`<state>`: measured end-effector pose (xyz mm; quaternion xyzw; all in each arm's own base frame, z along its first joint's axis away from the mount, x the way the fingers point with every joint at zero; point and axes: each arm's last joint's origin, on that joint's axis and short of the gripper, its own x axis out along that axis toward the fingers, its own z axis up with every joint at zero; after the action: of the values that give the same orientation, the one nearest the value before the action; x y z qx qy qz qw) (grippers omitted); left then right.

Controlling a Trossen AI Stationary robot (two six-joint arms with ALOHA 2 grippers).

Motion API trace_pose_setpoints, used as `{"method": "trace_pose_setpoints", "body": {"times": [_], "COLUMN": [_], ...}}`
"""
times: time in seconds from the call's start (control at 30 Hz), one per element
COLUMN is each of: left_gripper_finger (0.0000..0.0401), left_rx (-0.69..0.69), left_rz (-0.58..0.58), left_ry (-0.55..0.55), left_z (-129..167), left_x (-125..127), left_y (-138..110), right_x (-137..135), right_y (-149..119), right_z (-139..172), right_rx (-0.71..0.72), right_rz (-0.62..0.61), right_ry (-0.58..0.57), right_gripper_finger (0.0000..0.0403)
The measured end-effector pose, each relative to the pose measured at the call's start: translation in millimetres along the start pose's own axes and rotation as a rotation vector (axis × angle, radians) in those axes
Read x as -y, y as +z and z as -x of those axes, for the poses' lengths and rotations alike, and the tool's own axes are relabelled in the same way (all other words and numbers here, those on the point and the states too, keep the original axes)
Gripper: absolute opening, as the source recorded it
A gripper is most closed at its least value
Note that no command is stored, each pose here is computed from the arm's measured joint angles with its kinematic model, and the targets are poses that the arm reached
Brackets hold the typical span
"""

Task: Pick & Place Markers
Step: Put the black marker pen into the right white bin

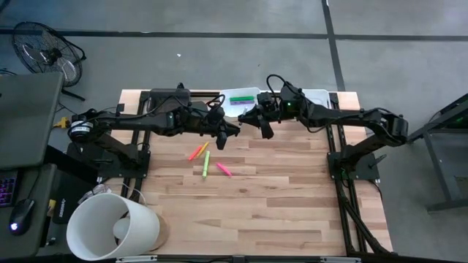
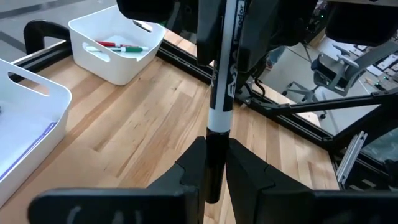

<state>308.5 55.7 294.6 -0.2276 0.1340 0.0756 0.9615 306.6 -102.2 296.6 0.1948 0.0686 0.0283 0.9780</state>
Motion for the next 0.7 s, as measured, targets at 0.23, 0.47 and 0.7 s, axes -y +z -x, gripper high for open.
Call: {"method": "trace_pose_setpoints", "body": {"times": [0.23, 0.47, 0.7], "left_gripper_finger": [0.0059, 0.0149, 0.0194], "left_rx": [-0.002, -0.009, -0.097], "left_rz": [-0.027, -0.030, -0.022], "left_ry": [-0.004, -0.024, 0.051], "left_z": [0.0, 0.0, 2.3], "left_x": [0.1, 0.7, -4.5], "left_y": [-0.1, -0.2, -8.7], "right_x": [-0.1, 0.4, 3.2], "right_y": [-0.1, -0.8, -5.8], "right_z": [0.1, 0.3, 1.0], "right_rx": [-0.002, -0.007, -0.057], "right_rz": [0.005, 0.005, -0.007], "right_ry": [0.005, 0.000, -0.021], "right_gripper_finger": [0.0029, 0.0029, 0.0029]}}
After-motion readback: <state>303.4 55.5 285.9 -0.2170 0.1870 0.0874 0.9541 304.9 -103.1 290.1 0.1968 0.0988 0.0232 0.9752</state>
